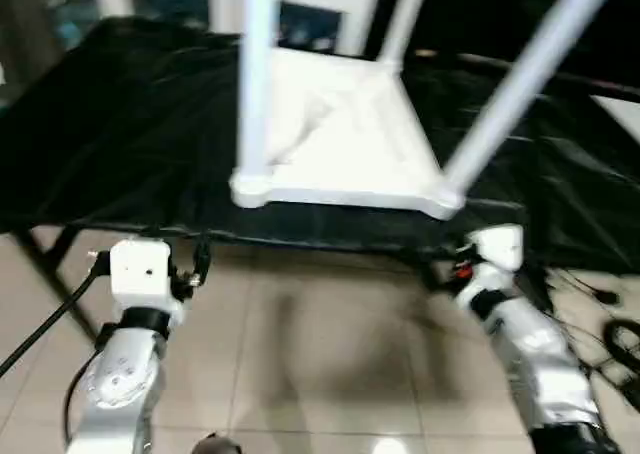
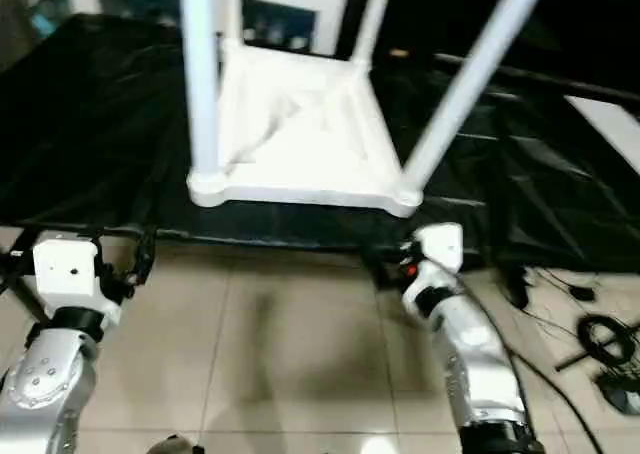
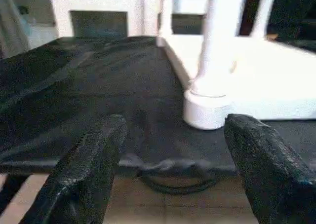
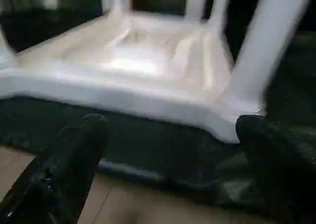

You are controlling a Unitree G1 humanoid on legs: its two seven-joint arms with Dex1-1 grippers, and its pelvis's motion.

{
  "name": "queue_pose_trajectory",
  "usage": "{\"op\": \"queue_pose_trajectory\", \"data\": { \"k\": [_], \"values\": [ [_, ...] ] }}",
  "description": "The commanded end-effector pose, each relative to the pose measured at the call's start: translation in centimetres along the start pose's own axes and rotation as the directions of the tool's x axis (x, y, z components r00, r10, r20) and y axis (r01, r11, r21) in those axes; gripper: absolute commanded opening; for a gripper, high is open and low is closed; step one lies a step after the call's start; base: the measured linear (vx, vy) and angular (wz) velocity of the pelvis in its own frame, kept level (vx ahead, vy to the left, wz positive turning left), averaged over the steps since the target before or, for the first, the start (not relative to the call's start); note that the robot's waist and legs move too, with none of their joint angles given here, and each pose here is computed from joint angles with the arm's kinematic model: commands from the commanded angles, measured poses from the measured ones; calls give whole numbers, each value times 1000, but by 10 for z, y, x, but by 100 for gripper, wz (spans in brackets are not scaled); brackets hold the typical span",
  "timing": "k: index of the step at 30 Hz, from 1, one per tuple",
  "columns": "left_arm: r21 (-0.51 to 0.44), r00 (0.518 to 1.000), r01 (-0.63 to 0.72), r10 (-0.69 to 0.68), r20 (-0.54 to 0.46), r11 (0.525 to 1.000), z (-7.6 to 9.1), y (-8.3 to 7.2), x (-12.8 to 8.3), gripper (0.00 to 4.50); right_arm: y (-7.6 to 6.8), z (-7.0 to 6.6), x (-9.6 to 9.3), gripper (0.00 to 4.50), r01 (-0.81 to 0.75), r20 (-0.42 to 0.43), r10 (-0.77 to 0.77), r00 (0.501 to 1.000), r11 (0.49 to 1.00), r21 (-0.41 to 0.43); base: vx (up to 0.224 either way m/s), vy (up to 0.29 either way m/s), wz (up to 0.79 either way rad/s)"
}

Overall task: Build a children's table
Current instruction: Rotate leg to tighten

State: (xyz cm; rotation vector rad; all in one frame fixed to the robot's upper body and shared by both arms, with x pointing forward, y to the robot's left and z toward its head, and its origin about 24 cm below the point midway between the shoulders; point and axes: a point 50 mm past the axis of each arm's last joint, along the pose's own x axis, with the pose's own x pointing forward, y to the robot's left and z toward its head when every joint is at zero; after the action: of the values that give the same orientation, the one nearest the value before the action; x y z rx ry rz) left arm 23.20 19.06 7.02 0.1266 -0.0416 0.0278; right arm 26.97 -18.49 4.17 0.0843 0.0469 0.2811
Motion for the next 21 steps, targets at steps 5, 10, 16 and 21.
{"op": "queue_pose_trajectory", "data": {
  "k": [5,10,16,21],
  "values": [
    [-10,999,-40,40,33,999,6,-3,-9,366,4,15,-40,450,108,81,-108,991,994,1,-12,25,-7],
    [-21,998,16,-15,59,1000,12,-11,-20,366,20,20,-51,450,103,90,-100,991,994,-23,6,22,-5],
    [-53,998,-18,21,63,998,15,-14,-31,366,18,20,-55,450,132,74,-129,989,991,-34,0,0,0],
    [-37,997,-24,27,69,999,16,-14,-33,366,18,19,-57,450,133,59,-130,990,990,-37,-23,-146,27]
  ]
}}
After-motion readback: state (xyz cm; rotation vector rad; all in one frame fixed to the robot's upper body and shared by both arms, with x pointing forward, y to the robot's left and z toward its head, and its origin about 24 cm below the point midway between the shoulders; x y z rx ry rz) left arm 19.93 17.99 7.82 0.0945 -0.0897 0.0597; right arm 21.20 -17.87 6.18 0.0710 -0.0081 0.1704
